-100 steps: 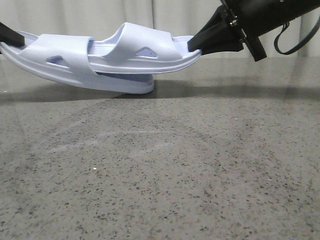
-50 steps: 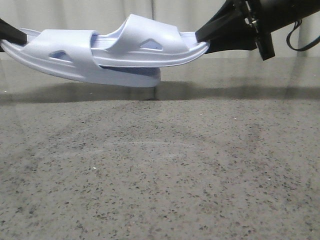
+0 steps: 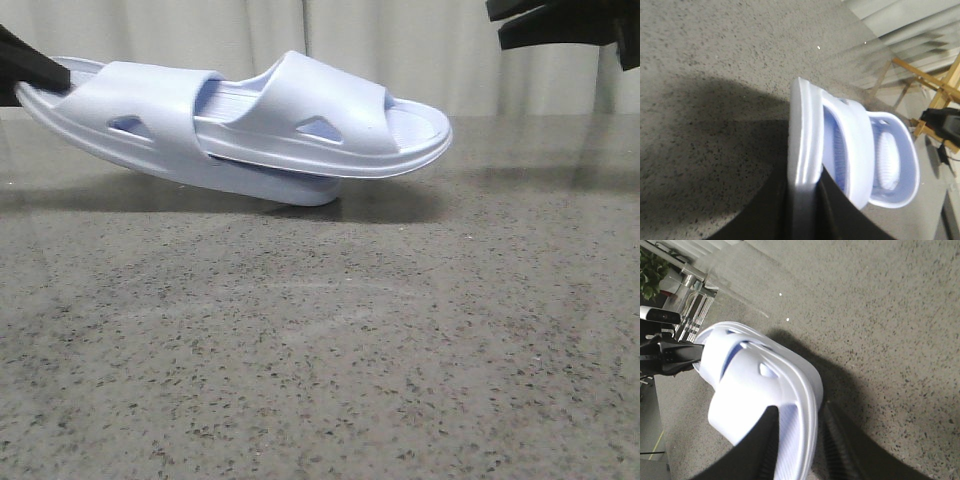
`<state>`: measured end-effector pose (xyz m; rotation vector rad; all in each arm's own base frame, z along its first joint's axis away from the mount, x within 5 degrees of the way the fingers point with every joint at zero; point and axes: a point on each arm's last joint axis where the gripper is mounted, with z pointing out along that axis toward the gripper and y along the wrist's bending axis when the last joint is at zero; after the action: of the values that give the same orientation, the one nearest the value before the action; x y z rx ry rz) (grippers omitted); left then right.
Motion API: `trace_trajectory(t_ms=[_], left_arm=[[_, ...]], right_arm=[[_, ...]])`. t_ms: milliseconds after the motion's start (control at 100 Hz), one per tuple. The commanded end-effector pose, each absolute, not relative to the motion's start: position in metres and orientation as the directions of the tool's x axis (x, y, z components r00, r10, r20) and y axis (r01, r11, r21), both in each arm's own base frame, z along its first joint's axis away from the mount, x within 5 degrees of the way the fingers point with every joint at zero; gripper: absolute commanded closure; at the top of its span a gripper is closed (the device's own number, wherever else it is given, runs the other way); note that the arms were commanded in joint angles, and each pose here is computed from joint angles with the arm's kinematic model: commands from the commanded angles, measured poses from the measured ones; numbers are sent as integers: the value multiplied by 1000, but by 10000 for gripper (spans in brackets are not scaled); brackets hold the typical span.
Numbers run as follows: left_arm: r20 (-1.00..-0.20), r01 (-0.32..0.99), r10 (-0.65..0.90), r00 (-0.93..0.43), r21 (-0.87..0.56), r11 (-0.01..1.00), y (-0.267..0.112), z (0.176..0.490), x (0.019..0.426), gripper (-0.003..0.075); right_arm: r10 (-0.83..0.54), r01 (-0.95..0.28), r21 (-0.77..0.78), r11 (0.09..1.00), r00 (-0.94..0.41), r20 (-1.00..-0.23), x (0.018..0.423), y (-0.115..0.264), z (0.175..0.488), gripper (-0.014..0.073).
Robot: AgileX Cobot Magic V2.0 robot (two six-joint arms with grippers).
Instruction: Insert blue slippers together front up
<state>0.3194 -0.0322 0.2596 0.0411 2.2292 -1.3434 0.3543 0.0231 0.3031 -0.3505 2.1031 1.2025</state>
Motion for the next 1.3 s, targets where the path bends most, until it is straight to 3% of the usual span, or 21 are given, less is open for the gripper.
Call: trace_trajectory(t_ms=[0,300,390,540,640,850,950,1090,1220,1290], left_arm=[[-524,373,-244,-816,-800,469,-46,283,318,705],[-573,373,-154,-805,-690,620,-52,270,321,686],[-581,376,-133,-803,-667,643,-50,268,321,596],[-601,368,-125,-789,-626,688,-47,265,323,355],[-615,374,-106,-782,-598,709,-44,264,324,281],[-654,410,-86,-752,-566,715,-25,283,321,286],[-685,419,-106,-721,-553,720,-13,299,314,315],[-736,446,-105,-668,-510,735,-11,321,301,471],[-819,518,-45,-572,-403,754,-20,341,289,703],[-857,537,-29,-515,-349,768,-28,353,282,705]], right_arm=[[85,-630,641,439,-681,-728,335,26,341,421],[45,-640,613,463,-674,-737,327,26,347,421],[46,-638,615,463,-676,-736,327,26,347,421],[49,-629,623,464,-684,-727,327,26,346,421],[41,-626,623,470,-689,-724,327,26,346,422],[9,-585,625,518,-726,-687,324,20,341,438],[22,-585,613,532,-714,-700,320,14,348,529],[26,-597,584,550,-687,-726,309,15,358,692],[54,-577,564,591,-669,-741,298,19,359,689],[75,-557,546,626,-653,-753,289,20,357,689]])
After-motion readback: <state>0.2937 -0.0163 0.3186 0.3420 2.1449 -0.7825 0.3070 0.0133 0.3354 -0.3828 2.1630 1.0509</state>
